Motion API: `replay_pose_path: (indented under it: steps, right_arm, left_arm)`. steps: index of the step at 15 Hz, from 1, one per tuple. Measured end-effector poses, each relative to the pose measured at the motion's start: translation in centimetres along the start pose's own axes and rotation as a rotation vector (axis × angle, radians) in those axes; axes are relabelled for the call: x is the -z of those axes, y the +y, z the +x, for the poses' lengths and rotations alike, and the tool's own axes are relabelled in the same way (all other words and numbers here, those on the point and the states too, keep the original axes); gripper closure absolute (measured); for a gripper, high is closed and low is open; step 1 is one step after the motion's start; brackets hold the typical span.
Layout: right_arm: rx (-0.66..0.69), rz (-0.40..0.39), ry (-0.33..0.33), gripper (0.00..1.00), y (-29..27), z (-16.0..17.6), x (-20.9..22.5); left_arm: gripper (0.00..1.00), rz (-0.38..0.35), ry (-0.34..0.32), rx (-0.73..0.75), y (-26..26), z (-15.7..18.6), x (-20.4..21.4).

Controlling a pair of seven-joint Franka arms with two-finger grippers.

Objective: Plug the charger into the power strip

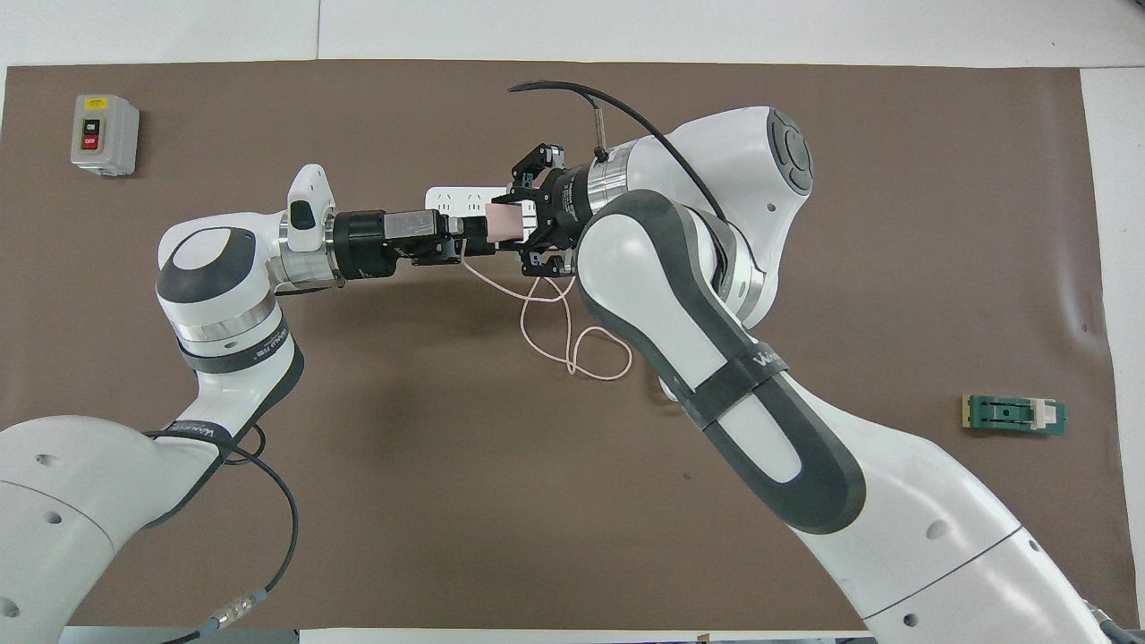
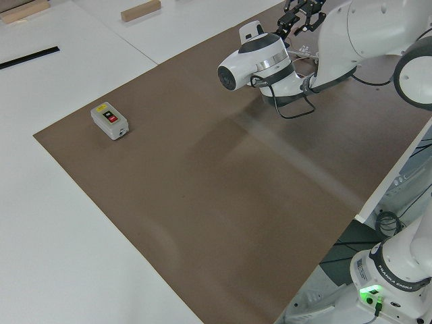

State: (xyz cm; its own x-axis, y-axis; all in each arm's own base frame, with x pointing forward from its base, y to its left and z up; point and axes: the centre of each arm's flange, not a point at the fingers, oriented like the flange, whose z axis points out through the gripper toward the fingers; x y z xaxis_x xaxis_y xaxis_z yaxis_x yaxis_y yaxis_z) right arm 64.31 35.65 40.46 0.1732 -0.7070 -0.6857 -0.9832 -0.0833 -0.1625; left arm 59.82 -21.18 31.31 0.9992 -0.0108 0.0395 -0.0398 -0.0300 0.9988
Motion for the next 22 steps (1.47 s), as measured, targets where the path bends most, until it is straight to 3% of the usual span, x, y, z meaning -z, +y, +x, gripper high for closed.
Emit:
replay_pose_path:
  steps: [5, 9, 11, 21, 22]
  right_arm:
    - [0.003, 0.005, -0.002, 0.49, -0.20, -0.12, 0.18]
    - [0.003, 0.005, -0.002, 0.49, -0.21, -0.15, 0.20]
    - [0.003, 0.005, -0.002, 0.49, -0.22, -0.16, 0.20]
    - [0.000, 0.009, 0.001, 0.49, -0.38, 0.11, 0.42]
    - [0.000, 0.009, 0.001, 0.49, -0.39, 0.13, 0.43]
  left_arm:
    - [0.04, 0.007, -0.001, -0.001, -0.11, -0.11, -0.30]
    - [0.22, 0.011, 0.005, -0.002, -0.18, -0.03, -0.07]
    - [0.26, 0.013, 0.007, -0.003, -0.17, 0.01, -0.05]
    - [0.30, 0.016, 0.016, -0.019, 0.34, 0.54, 0.25]
    - [0.41, 0.015, 0.015, -0.021, 0.34, 0.53, 0.23]
